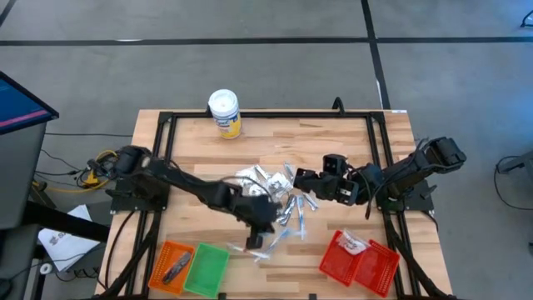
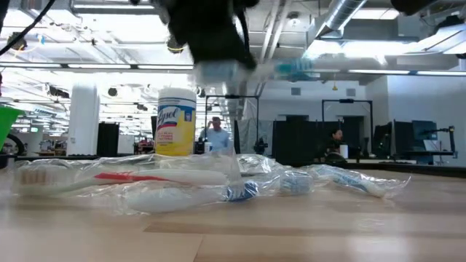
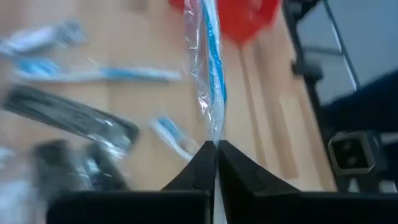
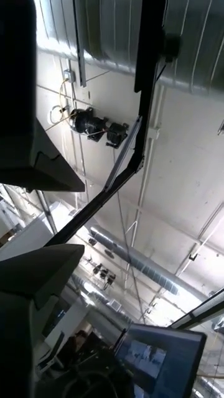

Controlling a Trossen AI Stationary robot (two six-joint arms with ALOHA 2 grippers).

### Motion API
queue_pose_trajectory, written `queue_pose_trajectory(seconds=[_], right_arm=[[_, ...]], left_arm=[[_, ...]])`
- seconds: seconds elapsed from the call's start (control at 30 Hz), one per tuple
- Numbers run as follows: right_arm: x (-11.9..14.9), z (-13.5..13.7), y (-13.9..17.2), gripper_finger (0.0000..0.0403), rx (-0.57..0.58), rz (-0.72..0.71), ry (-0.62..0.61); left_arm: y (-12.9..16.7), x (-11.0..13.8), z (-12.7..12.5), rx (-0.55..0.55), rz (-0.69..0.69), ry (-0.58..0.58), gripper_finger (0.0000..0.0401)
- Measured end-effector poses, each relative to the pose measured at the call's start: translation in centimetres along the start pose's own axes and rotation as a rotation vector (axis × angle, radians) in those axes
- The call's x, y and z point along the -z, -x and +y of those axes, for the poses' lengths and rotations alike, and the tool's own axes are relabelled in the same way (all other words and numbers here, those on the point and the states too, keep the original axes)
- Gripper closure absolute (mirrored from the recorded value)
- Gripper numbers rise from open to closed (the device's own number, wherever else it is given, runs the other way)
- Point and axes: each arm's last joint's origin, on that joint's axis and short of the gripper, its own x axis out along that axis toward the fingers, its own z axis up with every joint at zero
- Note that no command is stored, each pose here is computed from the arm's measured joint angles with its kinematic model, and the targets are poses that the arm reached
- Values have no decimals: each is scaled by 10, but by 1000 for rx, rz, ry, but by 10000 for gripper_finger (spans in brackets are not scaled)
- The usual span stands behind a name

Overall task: Pick & Place Travel size toiletries
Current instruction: Put the blue toothbrush into the right red basket

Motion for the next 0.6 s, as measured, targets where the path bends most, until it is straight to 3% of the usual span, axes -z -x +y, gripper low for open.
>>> queue_pose_trajectory(seconds=[0.3, 0.6], right_arm=[[-19, 9, -3, 264, -59, -77, 17], [-45, 40, -11, 263, -155, -166, 76]], left_arm=[[70, -33, 21, -151, -237, 137, 398], [99, -38, 30, -242, -324, 304, 398]])
